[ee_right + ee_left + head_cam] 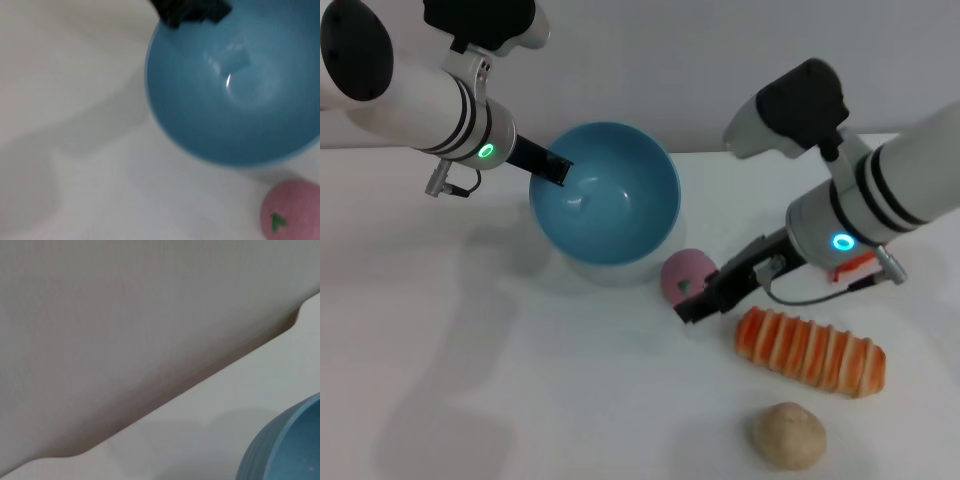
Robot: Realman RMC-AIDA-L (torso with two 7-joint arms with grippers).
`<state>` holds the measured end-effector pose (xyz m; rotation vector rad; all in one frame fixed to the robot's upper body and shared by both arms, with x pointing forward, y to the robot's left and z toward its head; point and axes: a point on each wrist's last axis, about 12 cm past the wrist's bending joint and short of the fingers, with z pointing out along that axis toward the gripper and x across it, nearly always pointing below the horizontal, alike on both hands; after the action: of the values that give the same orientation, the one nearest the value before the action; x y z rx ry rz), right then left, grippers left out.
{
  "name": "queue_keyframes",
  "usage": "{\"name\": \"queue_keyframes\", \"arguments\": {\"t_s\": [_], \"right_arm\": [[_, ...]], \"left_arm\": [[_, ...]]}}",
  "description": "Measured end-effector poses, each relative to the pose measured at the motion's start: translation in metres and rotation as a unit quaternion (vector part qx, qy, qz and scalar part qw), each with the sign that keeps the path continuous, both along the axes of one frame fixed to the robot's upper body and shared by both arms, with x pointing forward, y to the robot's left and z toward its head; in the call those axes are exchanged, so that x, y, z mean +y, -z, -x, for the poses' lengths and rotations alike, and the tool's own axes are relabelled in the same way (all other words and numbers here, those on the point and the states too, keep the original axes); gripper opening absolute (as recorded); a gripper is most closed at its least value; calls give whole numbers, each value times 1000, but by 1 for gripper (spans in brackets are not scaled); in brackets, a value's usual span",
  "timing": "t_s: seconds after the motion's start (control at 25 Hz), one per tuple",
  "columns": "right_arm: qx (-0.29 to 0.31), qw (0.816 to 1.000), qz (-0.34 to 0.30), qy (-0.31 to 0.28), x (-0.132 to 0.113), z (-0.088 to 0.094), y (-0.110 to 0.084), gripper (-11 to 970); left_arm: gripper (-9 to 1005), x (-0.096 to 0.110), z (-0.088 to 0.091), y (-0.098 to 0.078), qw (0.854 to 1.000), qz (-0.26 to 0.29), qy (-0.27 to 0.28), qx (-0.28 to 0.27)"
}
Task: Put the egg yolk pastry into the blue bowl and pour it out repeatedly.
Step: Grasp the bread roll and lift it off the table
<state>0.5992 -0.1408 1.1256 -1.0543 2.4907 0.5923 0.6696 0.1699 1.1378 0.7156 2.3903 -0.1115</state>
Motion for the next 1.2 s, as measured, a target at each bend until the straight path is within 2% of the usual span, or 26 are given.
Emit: {"name": "queue_keyframes", "arguments": {"t_s": [0.24,0.44,0.88,1.2], "right_arm": [[48,999,12,-20,1,12,9,575],[88,996,11,-28,-5,19,6,574],[142,987,69,-25,-25,25,5,576],[176,981,80,-23,-24,30,20,575]], "left_arm": [[0,2,-1,5,1000,-1,-5,-3],[0,0,-2,5,1000,-1,-4,-3],[0,-4,0,6,1000,-4,2,-1],[0,-5,0,6,1000,-4,1,-1]]}}
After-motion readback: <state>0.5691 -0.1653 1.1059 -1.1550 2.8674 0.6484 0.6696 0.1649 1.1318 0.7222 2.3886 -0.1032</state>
